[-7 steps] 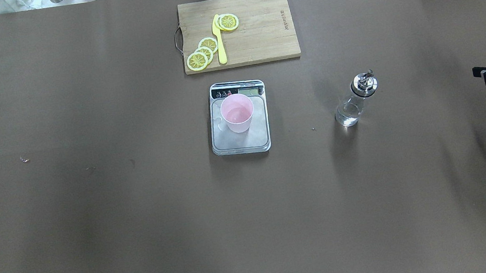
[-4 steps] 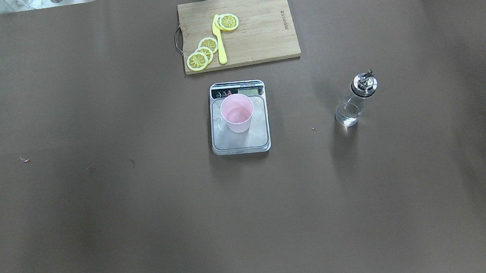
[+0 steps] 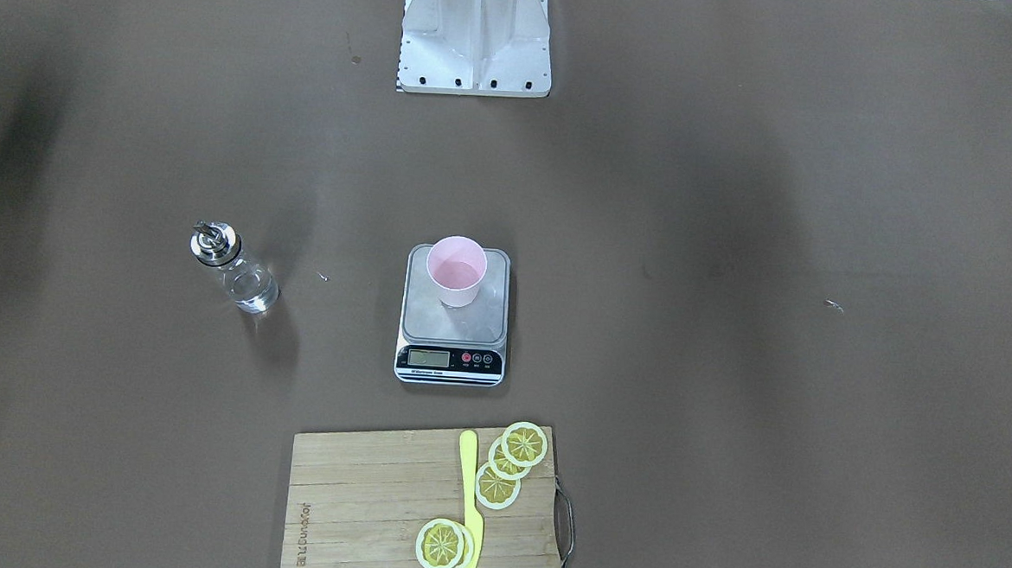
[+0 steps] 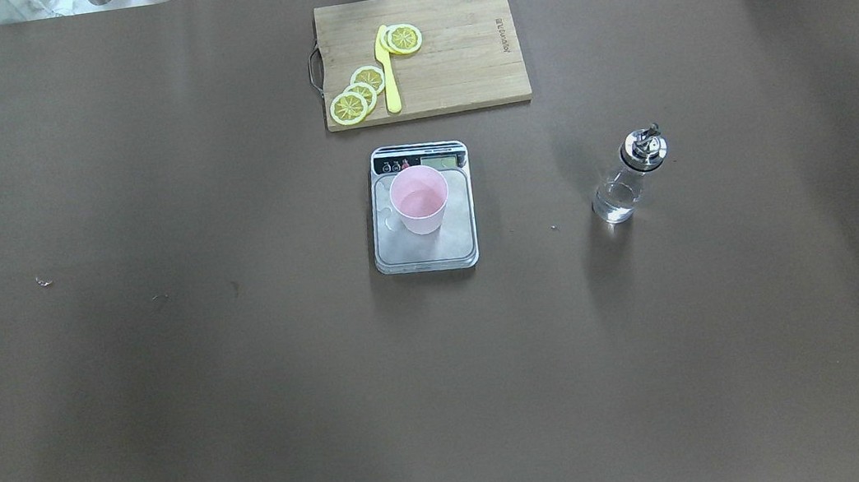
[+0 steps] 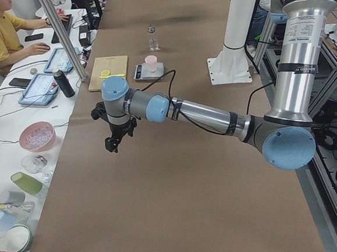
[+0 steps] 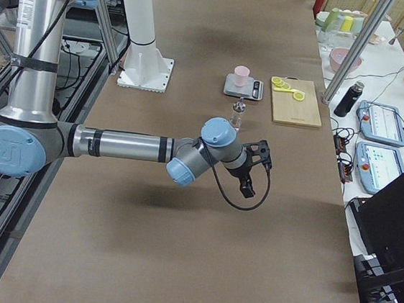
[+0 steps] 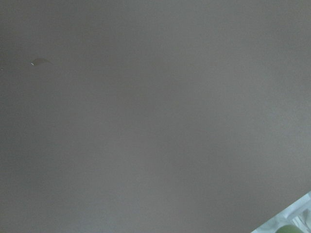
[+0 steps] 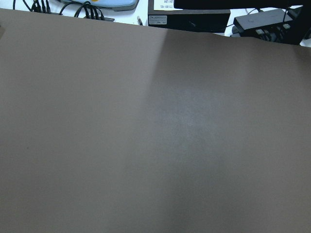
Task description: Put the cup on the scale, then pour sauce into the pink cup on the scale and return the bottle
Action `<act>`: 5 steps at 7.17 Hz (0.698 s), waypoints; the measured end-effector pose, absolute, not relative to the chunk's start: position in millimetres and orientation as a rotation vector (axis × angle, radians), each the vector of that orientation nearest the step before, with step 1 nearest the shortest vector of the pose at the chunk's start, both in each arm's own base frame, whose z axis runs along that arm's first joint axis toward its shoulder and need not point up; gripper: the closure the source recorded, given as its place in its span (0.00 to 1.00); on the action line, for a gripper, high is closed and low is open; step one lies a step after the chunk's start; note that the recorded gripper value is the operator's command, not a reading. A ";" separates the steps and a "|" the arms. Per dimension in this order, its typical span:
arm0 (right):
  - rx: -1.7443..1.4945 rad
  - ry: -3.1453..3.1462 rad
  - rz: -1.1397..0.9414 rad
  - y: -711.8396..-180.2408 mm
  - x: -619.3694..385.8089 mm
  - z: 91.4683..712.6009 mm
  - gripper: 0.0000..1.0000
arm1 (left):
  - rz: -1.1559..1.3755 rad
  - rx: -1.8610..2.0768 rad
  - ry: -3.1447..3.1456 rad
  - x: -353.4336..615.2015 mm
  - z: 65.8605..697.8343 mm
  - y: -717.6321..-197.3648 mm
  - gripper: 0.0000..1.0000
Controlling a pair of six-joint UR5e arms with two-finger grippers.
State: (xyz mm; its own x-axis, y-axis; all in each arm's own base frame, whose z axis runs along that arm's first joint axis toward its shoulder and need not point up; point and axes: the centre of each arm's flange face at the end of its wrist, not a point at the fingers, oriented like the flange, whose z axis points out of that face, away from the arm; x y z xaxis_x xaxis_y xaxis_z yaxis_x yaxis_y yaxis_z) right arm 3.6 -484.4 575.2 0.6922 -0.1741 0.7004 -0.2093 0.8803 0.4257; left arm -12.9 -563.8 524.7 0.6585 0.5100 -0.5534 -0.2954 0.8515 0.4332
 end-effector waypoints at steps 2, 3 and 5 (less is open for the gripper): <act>0.406 -0.812 -0.013 -490.9 35.8 590.6 0.00 | 0.387 0.229 0.735 -34.8 575.1 -567.2 0.01; 0.357 -0.795 -0.038 -496.9 47.4 593.4 0.00 | 0.343 0.198 0.738 -51.2 596.3 -565.9 0.01; 0.261 -0.773 -0.030 -500.5 58.8 601.3 0.00 | 0.274 0.138 0.748 -73.7 636.9 -558.7 0.01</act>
